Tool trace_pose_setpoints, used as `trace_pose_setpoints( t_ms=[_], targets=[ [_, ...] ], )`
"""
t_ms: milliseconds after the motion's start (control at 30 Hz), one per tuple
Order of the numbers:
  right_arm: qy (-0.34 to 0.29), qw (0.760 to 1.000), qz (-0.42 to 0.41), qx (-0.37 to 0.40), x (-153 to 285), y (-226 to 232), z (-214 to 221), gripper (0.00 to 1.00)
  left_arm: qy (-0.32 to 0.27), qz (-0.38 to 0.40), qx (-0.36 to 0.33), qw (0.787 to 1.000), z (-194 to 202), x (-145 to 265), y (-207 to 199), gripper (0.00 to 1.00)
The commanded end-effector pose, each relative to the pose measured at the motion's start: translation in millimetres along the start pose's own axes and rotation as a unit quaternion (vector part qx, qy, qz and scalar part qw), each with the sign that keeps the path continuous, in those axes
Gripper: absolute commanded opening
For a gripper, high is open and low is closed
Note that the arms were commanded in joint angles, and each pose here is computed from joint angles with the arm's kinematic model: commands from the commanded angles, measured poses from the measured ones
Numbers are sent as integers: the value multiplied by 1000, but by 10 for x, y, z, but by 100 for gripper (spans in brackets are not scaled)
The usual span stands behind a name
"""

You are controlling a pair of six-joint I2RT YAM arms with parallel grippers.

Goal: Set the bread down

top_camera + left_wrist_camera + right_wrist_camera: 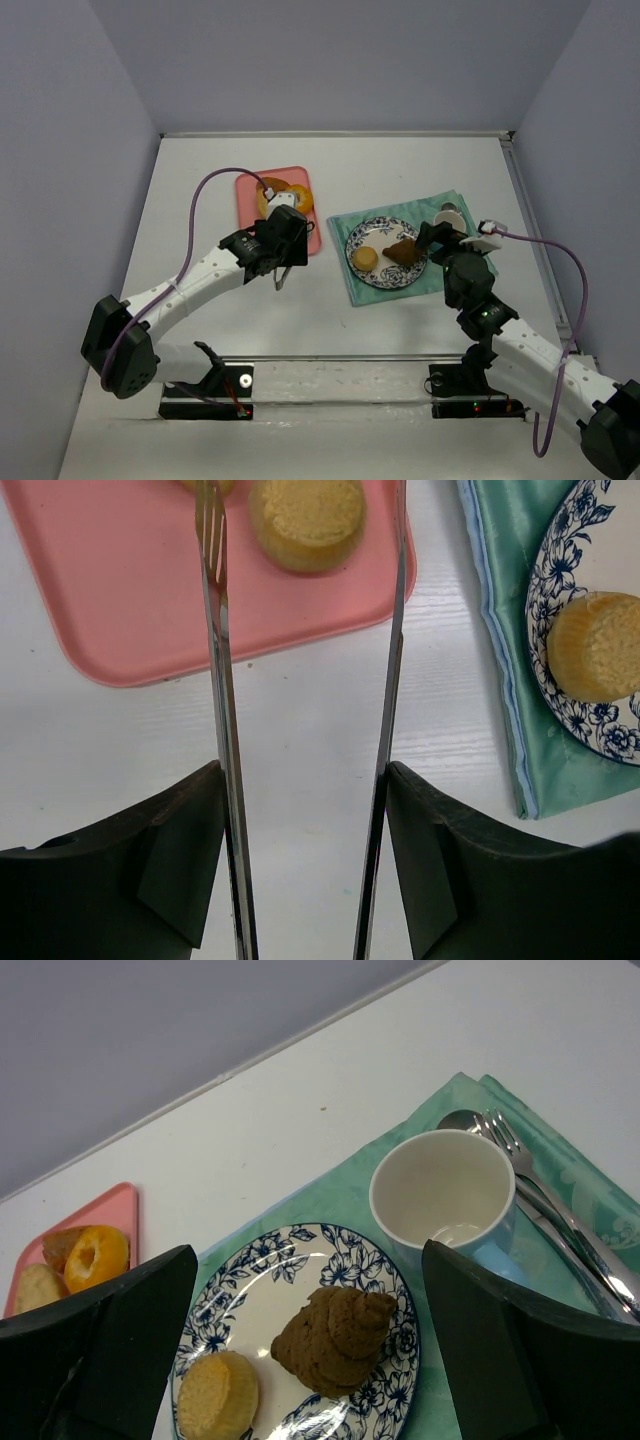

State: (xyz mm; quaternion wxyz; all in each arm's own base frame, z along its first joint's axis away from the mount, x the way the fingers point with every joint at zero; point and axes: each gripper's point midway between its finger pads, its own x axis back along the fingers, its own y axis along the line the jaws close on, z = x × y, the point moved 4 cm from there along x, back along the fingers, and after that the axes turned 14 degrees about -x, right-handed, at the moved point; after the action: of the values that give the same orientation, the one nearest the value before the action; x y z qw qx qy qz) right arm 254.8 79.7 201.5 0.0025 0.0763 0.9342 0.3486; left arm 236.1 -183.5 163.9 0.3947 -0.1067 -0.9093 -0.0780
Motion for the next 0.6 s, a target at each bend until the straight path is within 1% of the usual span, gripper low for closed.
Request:
trace_pose_setpoints(
  t_ms=[0, 200, 367, 567],
  targets=[
    [-31, 999, -9, -21, -18, 122, -160, 100, -22, 2, 4, 1000, -79, -49, 11, 71],
    [-33, 999, -10, -23, -6, 117, -175, 100, -6, -12, 2, 1000, -49, -203, 85, 71],
    [-37, 999, -11, -25, 6, 119, -201, 100, -7, 7, 4, 1000, -82, -264, 49, 70],
    [-39, 999, -14, -29, 18, 119, -212, 100, 9, 21, -1, 1000, -6, -345, -11, 64]
  ],
)
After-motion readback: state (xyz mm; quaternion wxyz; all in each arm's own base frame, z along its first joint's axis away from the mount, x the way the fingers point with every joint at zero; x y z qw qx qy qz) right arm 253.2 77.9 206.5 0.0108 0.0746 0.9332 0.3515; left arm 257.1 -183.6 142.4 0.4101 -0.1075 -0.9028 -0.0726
